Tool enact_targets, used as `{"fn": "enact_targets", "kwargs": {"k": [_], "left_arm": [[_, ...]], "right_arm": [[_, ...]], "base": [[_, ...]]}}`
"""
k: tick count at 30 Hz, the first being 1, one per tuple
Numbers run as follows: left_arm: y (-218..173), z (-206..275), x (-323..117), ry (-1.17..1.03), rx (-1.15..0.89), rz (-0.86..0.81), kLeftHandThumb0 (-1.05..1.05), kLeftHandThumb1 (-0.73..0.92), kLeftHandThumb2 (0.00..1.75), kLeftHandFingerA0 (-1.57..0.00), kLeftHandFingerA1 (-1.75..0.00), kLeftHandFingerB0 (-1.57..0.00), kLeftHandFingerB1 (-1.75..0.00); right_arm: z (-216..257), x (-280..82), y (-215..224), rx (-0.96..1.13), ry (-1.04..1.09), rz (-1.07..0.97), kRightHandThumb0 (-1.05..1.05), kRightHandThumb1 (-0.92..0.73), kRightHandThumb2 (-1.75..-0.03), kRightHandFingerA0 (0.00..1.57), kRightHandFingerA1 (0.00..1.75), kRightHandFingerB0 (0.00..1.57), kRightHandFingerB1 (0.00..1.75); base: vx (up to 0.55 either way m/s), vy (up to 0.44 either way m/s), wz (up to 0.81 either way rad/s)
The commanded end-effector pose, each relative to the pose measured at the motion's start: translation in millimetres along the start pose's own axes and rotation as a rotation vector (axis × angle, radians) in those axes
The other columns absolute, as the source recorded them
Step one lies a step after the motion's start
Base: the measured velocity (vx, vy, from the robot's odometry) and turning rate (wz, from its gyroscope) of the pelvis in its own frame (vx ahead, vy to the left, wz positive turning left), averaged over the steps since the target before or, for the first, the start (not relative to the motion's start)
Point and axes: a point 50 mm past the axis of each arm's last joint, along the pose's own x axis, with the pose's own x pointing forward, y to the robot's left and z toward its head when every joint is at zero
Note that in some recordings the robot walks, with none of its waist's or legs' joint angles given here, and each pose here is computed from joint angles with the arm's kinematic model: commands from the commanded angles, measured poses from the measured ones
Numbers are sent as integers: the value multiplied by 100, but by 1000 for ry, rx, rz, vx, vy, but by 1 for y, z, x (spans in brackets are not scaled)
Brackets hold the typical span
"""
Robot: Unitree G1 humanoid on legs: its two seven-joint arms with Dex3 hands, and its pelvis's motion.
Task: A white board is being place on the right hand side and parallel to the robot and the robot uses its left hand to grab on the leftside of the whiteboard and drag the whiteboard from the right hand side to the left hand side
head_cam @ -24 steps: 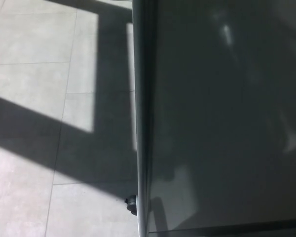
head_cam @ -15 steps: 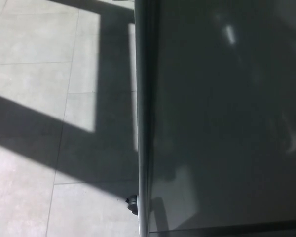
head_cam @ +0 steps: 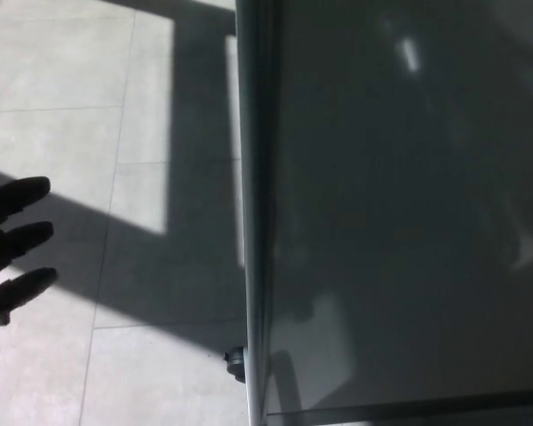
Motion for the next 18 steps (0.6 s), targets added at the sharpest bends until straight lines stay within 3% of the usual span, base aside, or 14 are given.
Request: {"fn": "enact_targets", "kwargs": {"k": [1, 2, 3, 4, 5, 6, 12, 15, 16, 18], "left_arm": [[-6, 18, 28, 17, -36, -54, -46, 51, 59, -6, -26, -7, -22], [-6, 22, 31, 13, -22, -58, -46, 51, 59, -6, -26, -7, -22], [-10, 27, 42, 11, -25, -64, -54, 38, 72, -5, -35, -4, -25], [-13, 30, 48, 8, -33, -74, -49, 48, 60, -6, -28, -6, -21], [-14, 31, 51, 4, -43, -86, -49, 48, 60, -6, -28, -6, -21], [-15, 31, 56, 2, -85, -108, -47, 34, 74, 0, -33, 0, -26], [-26, 46, 83, 29, -129, -225, -57, 37, 72, 0, -21, 0, -11], [-29, 54, 94, 41, -117, -235, -57, 36, 75, -2, -29, -1, -15], [-30, 56, 96, 44, -113, -238, -61, 44, 54, -8, -29, 0, -21], [-33, 60, 100, 46, -95, -245, -67, 39, 60, -9, -32, -4, -17]], "right_arm": [[5, -1, -5, -25, -32, -7, -71, -78, -70, 34, 97, 12, 64], [4, -1, -4, -28, -33, -1, -71, -78, -70, 34, 97, 12, 64], [4, -1, -4, -20, -28, 2, -72, -79, -68, 33, 94, 12, 62], [3, -1, -4, -15, -23, 4, -72, -79, -67, 32, 94, 12, 61], [1, -2, -4, -11, -18, 6, -72, -79, -67, 32, 94, 12, 61], [1, -2, -4, -5, -19, 9, -72, -78, -67, 33, 96, 11, 62], [1, -3, -3, -15, -24, 8, -73, -78, -67, 33, 98, 13, 65], [0, -3, -3, -5, -24, 9, -76, -77, -65, 35, 100, 14, 67], [0, -3, -3, -9, -23, 7, -76, -77, -65, 36, 101, 15, 66], [-1, -3, -2, -11, -22, 6, -75, -77, -66, 35, 99, 15, 66]], "base": [[0, 0, 0], [0, 0, 0], [0, 0, 0], [0, 0, 0], [0, 0, 0], [0, 0, 0], [0, 0, 0], [0, 0, 0], [0, 0, 0], [0, 0, 0]]}}
